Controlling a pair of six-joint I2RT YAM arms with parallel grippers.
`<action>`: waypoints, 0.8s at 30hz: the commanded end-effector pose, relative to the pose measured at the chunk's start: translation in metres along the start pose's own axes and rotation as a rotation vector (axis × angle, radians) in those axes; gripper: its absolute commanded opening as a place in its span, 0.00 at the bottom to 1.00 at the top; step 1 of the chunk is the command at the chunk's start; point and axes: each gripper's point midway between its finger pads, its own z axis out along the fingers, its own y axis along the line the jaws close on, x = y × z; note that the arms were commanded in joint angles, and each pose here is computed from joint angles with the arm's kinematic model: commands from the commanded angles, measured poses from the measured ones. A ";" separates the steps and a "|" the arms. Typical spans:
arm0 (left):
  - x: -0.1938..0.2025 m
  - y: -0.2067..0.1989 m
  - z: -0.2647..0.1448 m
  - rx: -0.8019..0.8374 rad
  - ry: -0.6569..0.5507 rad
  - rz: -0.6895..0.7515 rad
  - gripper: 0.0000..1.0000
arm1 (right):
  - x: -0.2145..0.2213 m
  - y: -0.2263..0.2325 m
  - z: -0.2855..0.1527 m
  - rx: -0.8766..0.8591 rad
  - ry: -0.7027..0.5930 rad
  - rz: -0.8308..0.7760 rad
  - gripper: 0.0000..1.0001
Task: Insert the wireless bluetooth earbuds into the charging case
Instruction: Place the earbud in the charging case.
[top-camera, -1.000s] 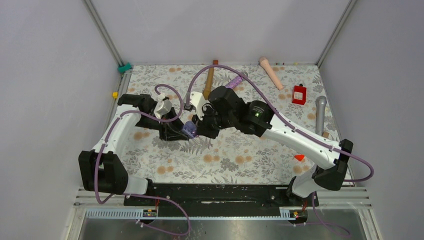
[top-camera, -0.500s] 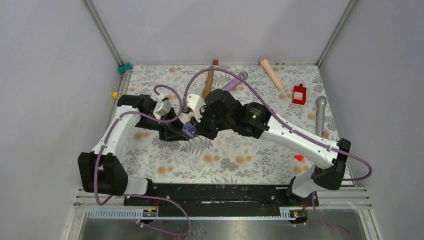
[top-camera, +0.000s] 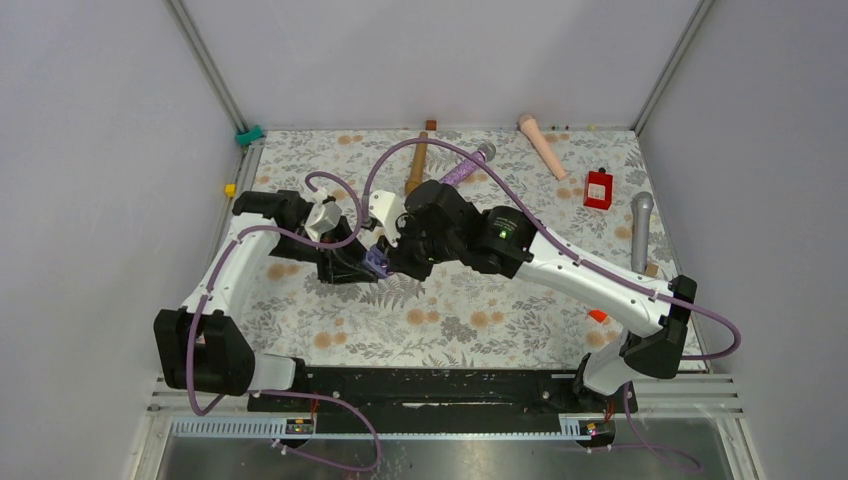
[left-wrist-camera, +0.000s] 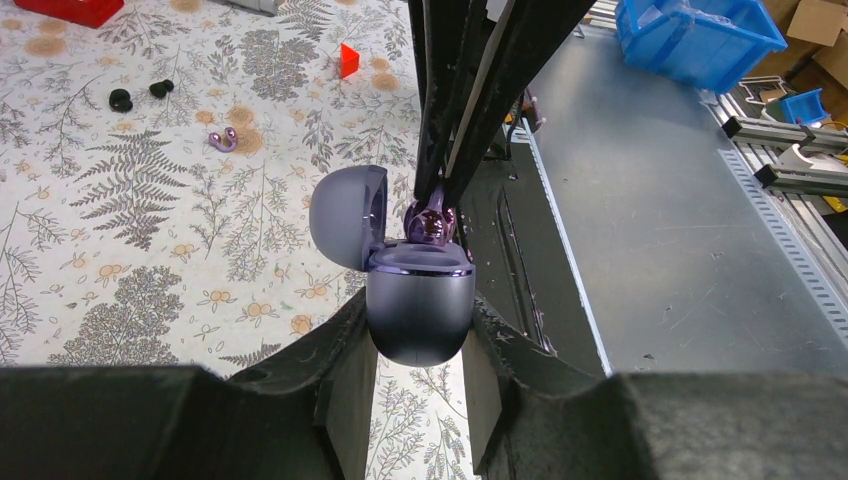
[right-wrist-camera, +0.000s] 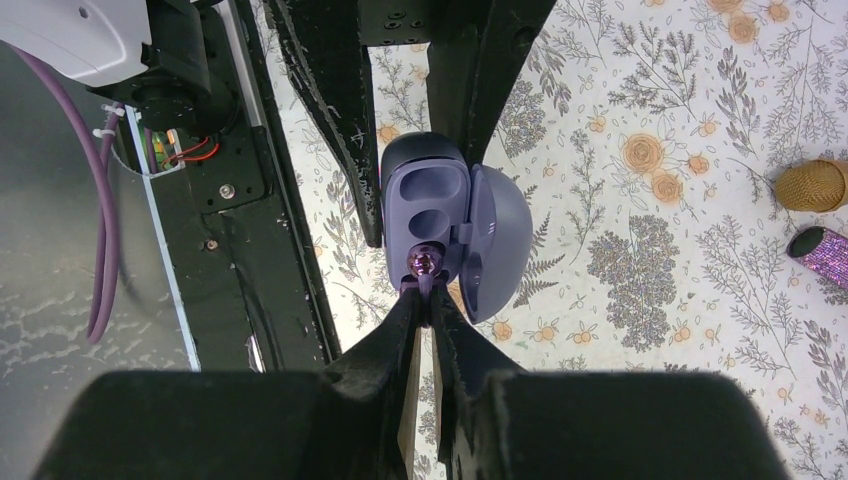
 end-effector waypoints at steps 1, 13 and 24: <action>-0.013 -0.008 0.001 -0.003 -0.056 0.025 0.00 | -0.008 0.002 0.004 0.008 -0.020 -0.030 0.13; -0.014 -0.010 0.001 -0.002 -0.060 0.030 0.00 | -0.006 0.004 0.011 0.010 -0.005 -0.041 0.12; -0.013 -0.010 0.001 -0.002 -0.056 0.032 0.00 | -0.012 0.006 -0.001 0.007 -0.003 -0.068 0.32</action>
